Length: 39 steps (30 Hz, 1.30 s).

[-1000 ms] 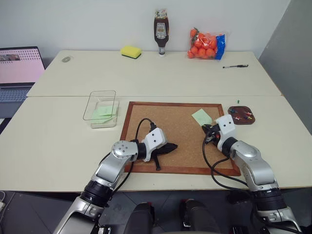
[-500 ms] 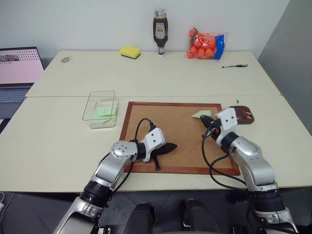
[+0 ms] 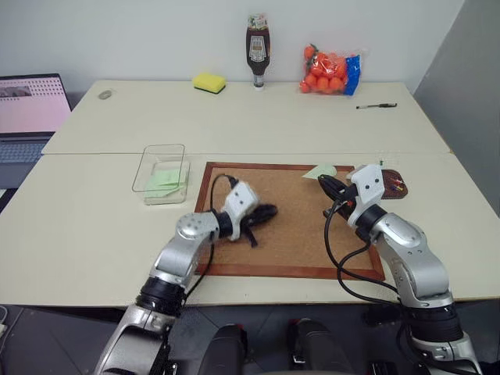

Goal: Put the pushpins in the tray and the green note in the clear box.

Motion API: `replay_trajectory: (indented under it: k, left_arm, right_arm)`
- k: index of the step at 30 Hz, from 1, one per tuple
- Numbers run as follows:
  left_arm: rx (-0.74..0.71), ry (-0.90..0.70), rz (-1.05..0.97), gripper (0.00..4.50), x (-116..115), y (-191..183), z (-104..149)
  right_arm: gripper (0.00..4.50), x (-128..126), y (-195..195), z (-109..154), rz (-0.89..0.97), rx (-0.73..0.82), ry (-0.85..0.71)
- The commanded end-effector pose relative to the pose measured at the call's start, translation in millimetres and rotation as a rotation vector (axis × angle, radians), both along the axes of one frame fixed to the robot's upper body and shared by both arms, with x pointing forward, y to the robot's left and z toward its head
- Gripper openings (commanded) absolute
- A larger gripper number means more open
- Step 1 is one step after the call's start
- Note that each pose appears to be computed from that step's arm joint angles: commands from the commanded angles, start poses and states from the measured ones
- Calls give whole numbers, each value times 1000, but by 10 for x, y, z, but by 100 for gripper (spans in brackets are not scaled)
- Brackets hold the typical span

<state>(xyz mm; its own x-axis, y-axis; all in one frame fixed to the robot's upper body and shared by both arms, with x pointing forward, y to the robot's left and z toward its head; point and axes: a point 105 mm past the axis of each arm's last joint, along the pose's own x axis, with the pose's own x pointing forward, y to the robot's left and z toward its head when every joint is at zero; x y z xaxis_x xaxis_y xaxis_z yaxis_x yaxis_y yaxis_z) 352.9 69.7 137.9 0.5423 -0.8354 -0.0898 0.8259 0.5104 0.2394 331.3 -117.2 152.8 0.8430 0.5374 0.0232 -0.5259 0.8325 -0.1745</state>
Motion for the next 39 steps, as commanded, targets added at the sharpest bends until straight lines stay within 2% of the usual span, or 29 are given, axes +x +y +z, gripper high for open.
replay_trajectory:
  k: [1,4,7,13,27,31,33,36,39]
  left_arm:
    - [-46,-90,-56,160,-29,-55,272]
    - [-43,-122,-118,208,-75,-124,347]
    - [18,-177,-174,275,-104,-174,344]
    - [68,-226,-162,394,28,-206,333]
    - [130,-347,-139,394,294,-379,347]
    - [151,-361,-162,329,298,-412,302]
    - [156,-364,-166,273,302,-416,282]
    - [161,-364,-161,224,323,-408,266]
    - [163,-365,-161,153,333,-405,257]
  right_arm:
    - [0,-48,86,168,29,12,-37]
    - [0,-46,113,188,33,14,-28]
    - [0,-49,152,236,41,25,-18]
    - [0,-88,247,310,72,56,13]
    - [0,-161,412,453,122,122,62]
    - [0,-169,422,486,122,148,68]
    - [0,-173,422,500,122,156,69]
    - [0,-174,425,509,123,162,72]
    - [0,-181,433,516,124,168,75]
